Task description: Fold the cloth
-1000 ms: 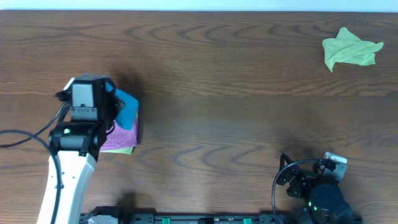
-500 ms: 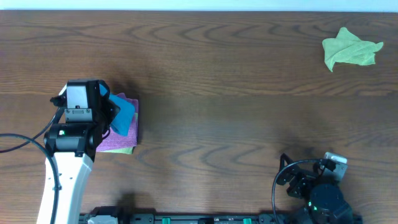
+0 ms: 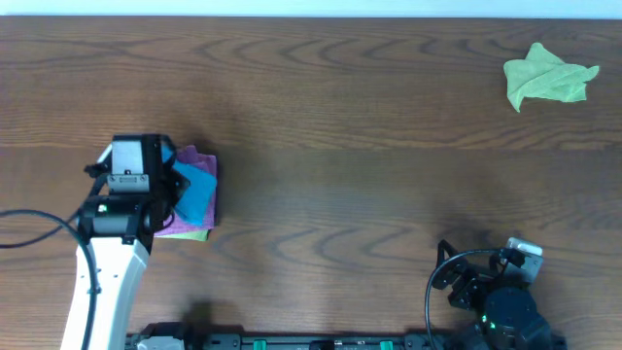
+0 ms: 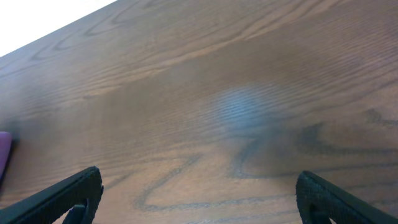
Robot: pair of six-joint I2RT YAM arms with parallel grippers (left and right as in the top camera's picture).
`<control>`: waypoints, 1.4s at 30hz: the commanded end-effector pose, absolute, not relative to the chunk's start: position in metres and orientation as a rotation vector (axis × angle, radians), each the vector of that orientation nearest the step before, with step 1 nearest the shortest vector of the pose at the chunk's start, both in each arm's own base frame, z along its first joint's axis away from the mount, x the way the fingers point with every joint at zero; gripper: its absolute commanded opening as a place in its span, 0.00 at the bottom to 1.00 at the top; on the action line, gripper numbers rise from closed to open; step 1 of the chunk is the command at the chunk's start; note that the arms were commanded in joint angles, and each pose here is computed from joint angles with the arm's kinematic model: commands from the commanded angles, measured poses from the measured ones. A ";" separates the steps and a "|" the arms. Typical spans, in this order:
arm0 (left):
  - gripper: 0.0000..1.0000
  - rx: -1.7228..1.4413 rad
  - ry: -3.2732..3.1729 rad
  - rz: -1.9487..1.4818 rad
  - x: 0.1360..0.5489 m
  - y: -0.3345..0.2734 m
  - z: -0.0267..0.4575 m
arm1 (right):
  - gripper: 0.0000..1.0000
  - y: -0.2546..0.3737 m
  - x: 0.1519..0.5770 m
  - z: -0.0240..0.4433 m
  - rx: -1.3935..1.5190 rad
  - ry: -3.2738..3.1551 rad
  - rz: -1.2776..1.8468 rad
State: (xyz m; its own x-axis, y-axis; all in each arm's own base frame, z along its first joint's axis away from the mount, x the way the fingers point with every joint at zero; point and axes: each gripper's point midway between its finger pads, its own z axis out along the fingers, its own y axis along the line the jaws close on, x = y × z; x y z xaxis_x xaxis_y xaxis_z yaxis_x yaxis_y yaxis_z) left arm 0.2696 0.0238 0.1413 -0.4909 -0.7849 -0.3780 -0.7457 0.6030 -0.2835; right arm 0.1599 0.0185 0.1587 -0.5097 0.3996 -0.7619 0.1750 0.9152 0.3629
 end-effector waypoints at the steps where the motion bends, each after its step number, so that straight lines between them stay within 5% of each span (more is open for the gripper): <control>1: 0.06 -1.290 2.367 -0.062 0.259 0.029 0.123 | 0.99 0.014 0.160 0.159 0.442 2.096 0.290; 18: 0.07 -1.486 2.379 0.042 0.223 0.045 0.079 | 0.99 0.015 0.160 0.159 0.442 2.096 0.291; 24: 0.43 -1.479 2.397 0.003 0.223 0.041 0.080 | 0.99 0.014 0.160 0.159 0.442 2.096 0.290; 32: 0.74 -1.291 2.386 -0.062 0.239 0.039 0.115 | 0.99 0.014 0.160 0.159 0.441 2.096 0.290; 42: 0.82 -1.205 2.369 -0.044 0.241 0.044 0.142 | 0.99 0.014 0.160 0.159 0.441 2.096 0.290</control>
